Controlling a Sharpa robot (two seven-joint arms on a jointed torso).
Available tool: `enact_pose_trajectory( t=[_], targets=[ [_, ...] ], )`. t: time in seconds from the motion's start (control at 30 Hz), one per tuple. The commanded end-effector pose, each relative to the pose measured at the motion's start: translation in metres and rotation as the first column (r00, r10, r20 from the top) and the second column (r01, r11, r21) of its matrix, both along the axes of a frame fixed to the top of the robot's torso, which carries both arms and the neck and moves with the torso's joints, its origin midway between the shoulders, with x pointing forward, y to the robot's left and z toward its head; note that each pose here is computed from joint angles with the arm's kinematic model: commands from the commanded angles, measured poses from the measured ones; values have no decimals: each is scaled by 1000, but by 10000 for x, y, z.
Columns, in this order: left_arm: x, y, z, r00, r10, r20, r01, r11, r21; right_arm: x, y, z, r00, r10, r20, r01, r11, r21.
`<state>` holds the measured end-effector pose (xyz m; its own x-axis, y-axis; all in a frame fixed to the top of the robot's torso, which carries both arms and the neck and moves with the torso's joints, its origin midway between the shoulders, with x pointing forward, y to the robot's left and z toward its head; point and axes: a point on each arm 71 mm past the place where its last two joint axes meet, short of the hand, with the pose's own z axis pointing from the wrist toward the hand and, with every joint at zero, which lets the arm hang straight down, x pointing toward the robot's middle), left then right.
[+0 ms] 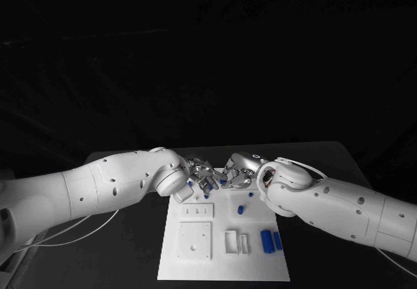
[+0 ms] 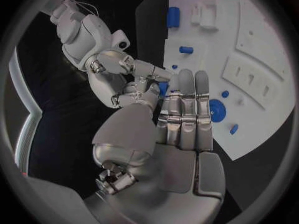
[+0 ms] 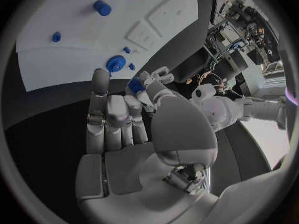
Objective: Assemble the parts on the task board
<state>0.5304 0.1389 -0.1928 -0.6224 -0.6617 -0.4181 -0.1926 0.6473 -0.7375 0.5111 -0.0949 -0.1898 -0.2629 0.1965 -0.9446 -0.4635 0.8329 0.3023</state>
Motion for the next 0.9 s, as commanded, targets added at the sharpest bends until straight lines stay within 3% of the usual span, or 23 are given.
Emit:
enact_pose_trajectory(
  t=[0.03,0.53,0.9],
  targets=[
    [-14,-31,0,999,-36,2,36,999,13,0,-18,-10,1000,-1,8,1,1000,-6],
    [-18,-37,-15,998,-53,16,52,998,38,-11,-10,-27,1000,0,3,0,1000,1],
    [-1,-9,-9,999,-26,43,24,998,53,-9,-16,-34,1000,-1,-2,1,1000,3]
  ],
)
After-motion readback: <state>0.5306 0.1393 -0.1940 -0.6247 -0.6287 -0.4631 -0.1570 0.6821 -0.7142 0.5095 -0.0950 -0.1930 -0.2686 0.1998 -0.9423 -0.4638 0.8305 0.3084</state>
